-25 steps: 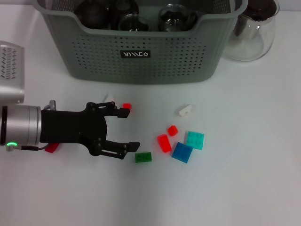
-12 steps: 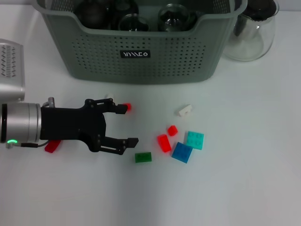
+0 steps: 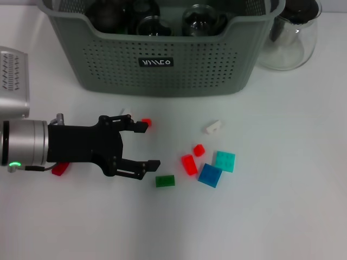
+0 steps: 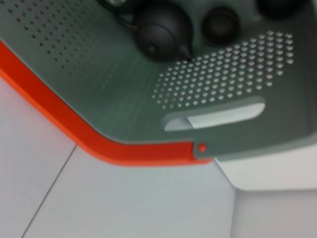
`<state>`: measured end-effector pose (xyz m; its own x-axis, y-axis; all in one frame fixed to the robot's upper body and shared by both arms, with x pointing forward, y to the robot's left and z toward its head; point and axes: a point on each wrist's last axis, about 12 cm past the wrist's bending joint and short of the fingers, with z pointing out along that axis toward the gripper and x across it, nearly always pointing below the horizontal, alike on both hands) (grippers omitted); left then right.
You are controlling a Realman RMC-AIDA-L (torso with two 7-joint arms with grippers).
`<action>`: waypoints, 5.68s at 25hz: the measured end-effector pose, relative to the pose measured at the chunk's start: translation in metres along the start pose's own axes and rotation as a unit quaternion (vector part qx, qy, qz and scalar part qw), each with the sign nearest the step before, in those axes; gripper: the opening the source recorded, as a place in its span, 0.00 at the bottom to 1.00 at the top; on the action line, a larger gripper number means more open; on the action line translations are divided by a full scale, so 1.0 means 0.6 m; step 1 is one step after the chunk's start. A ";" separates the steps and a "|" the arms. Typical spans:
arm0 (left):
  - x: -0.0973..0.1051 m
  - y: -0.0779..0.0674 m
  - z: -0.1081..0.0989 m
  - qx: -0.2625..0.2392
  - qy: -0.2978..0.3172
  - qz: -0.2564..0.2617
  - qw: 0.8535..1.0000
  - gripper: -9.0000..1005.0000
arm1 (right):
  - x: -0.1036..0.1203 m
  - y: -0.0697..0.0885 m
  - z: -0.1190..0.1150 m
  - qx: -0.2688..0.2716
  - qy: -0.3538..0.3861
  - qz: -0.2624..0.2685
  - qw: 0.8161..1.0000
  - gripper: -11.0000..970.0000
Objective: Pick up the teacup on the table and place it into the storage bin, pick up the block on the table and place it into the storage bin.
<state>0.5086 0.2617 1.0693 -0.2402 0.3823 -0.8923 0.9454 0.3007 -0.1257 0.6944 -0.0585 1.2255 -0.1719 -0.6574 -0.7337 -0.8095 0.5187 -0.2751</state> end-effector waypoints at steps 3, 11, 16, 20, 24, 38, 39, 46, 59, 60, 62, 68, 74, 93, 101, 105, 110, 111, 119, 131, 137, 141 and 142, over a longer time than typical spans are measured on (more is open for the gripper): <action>0.001 0.000 0.000 0.001 0.002 0.000 1.000 0.92 | -0.011 -0.008 -0.037 -0.023 -0.034 0.021 0.999 0.86; 0.002 -0.001 0.000 0.002 0.003 -0.001 1.000 0.92 | 0.014 -0.041 -0.182 -0.134 -0.118 0.063 0.982 0.87; 0.003 -0.002 -0.001 0.002 0.004 -0.001 1.000 0.92 | 0.076 -0.041 -0.250 -0.228 -0.121 0.046 0.965 0.87; 0.003 -0.003 -0.001 0.004 0.003 -0.001 1.000 0.92 | 0.131 -0.025 -0.274 -0.286 -0.086 0.029 0.954 0.86; 0.003 -0.003 -0.001 0.005 0.003 -0.001 1.000 0.92 | 0.176 -0.007 -0.271 -0.312 -0.017 0.040 0.949 0.87; 0.003 -0.004 0.000 0.006 0.003 0.006 1.000 0.92 | 0.246 0.066 -0.097 -0.265 0.191 0.111 0.939 0.86; 0.004 -0.004 -0.001 0.006 0.003 0.006 1.000 0.92 | 0.246 0.066 -0.087 -0.253 0.191 0.114 0.942 0.86; 0.006 -0.004 0.000 0.004 0.003 0.004 1.000 0.92 | 0.249 0.075 -0.045 -0.211 0.180 0.126 0.953 0.86; 0.005 -0.003 0.003 0.005 0.002 0.004 1.000 0.92 | 0.254 0.095 -0.011 -0.177 0.178 0.115 0.961 0.86; 0.005 -0.003 0.003 0.005 0.002 0.005 1.000 0.92 | 0.254 0.096 -0.009 -0.175 0.178 0.114 0.962 0.86; 0.005 -0.003 0.003 0.005 0.002 0.006 1.000 0.92 | 0.255 0.098 -0.007 -0.172 0.180 0.112 0.962 0.86; 0.007 -0.003 0.003 0.002 0.003 0.006 1.000 0.92 | 0.254 0.106 0.001 -0.172 0.183 0.100 0.963 0.85; 0.008 -0.002 0.002 0.000 0.004 0.005 1.000 0.92 | 0.255 0.110 0.004 -0.170 0.188 0.095 0.963 0.83; 0.009 -0.002 0.002 -0.002 0.005 0.005 1.000 0.92 | 0.250 0.114 0.001 -0.173 0.204 0.074 0.961 0.50; 0.010 -0.003 0.002 -0.002 0.003 0.002 1.000 0.92 | 0.228 0.101 -0.015 -0.169 0.191 0.069 0.965 0.48; 0.012 -0.004 0.003 -0.002 0.000 -0.002 1.000 0.92 | 0.224 0.097 -0.017 -0.166 0.188 0.067 0.966 0.48; 0.012 -0.004 0.001 -0.004 0.000 -0.004 1.000 0.92 | 0.203 0.100 -0.028 -0.194 0.169 0.061 0.964 0.48; 0.012 -0.003 0.001 -0.004 0.000 -0.004 1.000 0.92 | 0.196 0.102 -0.033 -0.206 0.162 0.061 0.963 0.48; 0.012 -0.003 -0.001 -0.006 -0.003 -0.005 1.000 0.92 | 0.117 0.090 -0.080 -0.259 0.080 0.063 0.961 0.47; 0.008 -0.003 0.002 0.000 -0.006 -0.003 1.000 0.92 | 0.001 0.000 -0.141 -0.194 -0.045 0.073 0.977 0.47; 0.003 0.000 0.002 -0.001 -0.008 0.000 1.000 0.92 | -0.005 -0.012 -0.076 -0.109 -0.020 0.062 0.992 0.47; 0.002 0.002 0.003 -0.002 -0.006 0.001 1.000 0.92 | -0.008 -0.001 -0.022 -0.054 0.008 0.031 0.998 0.47; 0.001 0.002 0.004 -0.002 -0.006 0.002 1.000 0.92 | -0.009 0.002 -0.012 -0.045 0.013 0.026 0.999 0.47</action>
<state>0.5103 0.2604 1.0674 -0.2340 0.3730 -0.8978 0.9455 0.3024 -0.1208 0.6902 -0.0582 1.2334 -0.2286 -0.6448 -0.7293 -0.8455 0.5029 -0.1796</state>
